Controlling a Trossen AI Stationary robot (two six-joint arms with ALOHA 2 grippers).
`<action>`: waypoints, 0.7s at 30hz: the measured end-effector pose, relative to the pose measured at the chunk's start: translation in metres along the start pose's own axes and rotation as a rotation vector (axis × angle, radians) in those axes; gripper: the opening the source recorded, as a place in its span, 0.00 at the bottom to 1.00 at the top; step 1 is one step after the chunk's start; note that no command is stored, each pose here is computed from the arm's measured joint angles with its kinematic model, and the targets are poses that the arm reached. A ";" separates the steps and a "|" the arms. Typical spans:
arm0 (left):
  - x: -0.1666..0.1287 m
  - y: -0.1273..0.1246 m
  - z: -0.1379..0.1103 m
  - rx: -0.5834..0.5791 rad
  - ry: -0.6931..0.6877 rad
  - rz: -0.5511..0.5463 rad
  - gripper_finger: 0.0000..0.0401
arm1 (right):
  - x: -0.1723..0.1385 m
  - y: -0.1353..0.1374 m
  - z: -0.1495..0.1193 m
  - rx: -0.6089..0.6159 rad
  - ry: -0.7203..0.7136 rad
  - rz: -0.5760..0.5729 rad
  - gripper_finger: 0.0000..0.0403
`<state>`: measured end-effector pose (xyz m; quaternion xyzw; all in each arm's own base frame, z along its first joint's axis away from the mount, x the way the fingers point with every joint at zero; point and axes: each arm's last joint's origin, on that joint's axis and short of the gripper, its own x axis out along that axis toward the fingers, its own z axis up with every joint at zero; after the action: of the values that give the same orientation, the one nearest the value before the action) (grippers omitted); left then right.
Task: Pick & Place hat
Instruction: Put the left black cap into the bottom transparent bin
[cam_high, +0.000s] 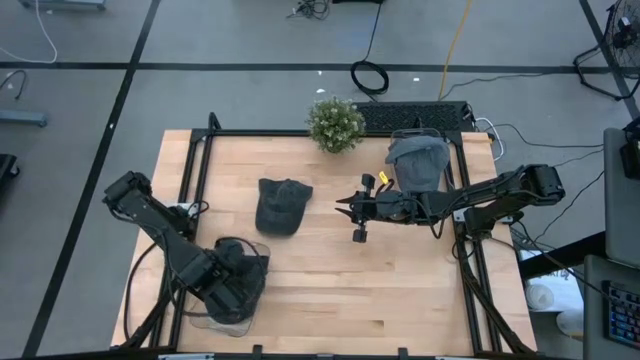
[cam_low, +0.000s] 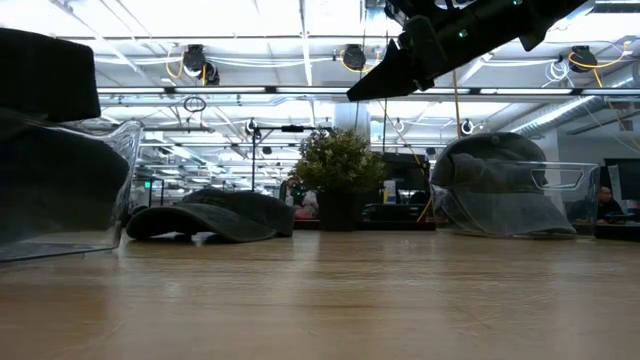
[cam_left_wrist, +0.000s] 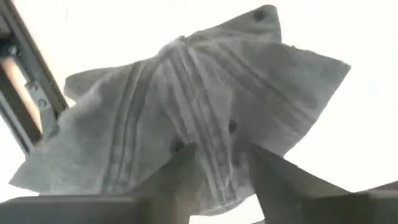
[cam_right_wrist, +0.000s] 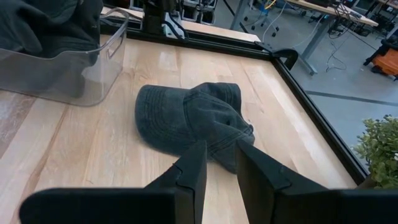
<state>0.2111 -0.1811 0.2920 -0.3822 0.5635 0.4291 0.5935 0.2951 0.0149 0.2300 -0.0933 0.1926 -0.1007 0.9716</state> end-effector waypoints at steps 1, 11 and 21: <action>-0.002 0.001 0.002 0.007 0.000 -0.011 0.41 | 0.000 0.000 0.000 0.000 0.000 0.000 0.19; -0.033 0.013 0.001 0.132 0.081 -0.281 0.67 | 0.000 0.000 0.000 0.000 0.000 0.000 0.19; -0.010 0.003 -0.055 0.231 0.221 -0.213 0.29 | 0.000 0.000 0.000 -0.002 0.000 0.000 0.19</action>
<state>0.1898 -0.2328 0.2976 -0.4138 0.6272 0.2516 0.6100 0.2951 0.0149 0.2300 -0.0942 0.1929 -0.1003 0.9715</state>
